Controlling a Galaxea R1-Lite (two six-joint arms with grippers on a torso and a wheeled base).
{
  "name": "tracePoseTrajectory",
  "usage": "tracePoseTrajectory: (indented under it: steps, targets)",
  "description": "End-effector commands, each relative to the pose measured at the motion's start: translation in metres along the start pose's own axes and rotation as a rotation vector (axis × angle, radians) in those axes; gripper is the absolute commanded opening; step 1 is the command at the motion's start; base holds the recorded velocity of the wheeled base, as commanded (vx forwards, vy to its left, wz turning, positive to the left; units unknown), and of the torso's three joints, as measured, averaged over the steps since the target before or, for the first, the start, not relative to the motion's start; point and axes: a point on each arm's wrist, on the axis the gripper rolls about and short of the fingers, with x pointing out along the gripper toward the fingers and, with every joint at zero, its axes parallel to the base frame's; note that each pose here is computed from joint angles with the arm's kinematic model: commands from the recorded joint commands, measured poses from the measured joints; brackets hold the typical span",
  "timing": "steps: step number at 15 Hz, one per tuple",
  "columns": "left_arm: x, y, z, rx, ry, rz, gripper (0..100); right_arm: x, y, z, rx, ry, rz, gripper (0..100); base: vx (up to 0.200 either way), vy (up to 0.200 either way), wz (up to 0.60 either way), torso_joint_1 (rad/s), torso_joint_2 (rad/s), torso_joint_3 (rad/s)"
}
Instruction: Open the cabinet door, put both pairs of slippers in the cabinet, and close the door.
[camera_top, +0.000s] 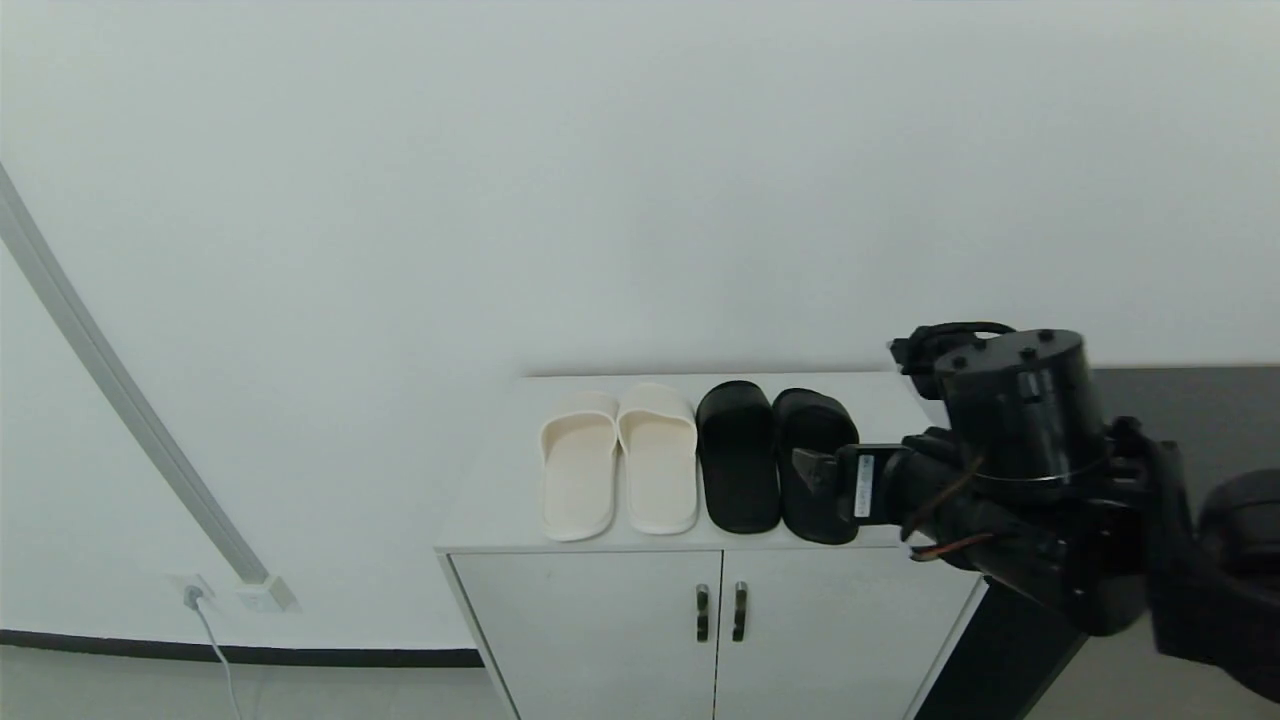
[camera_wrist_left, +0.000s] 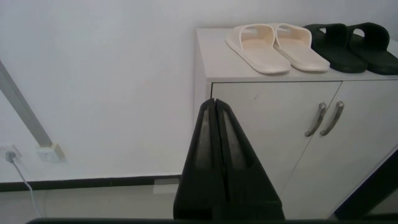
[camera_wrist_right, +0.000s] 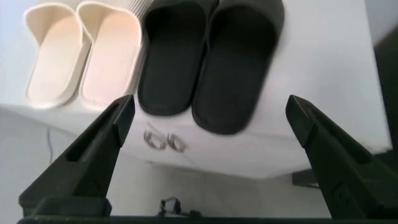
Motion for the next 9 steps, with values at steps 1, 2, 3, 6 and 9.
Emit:
tracePoseTrajectory:
  steps: [1, 2, 3, 6, 9]
  targets:
    - [0.000, 0.000, 0.000, 0.000, 0.001, 0.000, 0, 0.060, 0.016, -0.025, -0.011, 0.013, -0.074, 100, 0.000, 0.000, 0.00, 0.000, 0.00, 0.000]
    - [0.000, 0.000, 0.000, 0.000, 0.001, 0.000, 0, 0.078, 0.018, -0.029, -0.003, 0.000, -0.091, 100, 0.000, 0.000, 0.00, 0.000, 0.00, 0.000]
    - [0.000, 0.000, 0.000, 0.000, 0.001, 0.000, 0, 0.092, 0.018, -0.032, 0.005, -0.006, -0.103, 100, 0.000, 0.000, 0.00, 0.000, 0.00, 0.000]
    - [0.000, 0.000, 0.000, 0.000, 0.001, -0.002, 0, 0.127, 0.020, -0.040, 0.013, -0.040, -0.166, 100, 0.000, 0.000, 0.00, 0.000, 0.00, 0.000]
    - [0.000, 0.000, 0.000, 0.000, 0.001, 0.000, 0, 0.155, 0.021, -0.040, 0.002, -0.085, -0.177, 100, 0.000, 0.000, 0.00, 0.000, 0.00, 0.000]
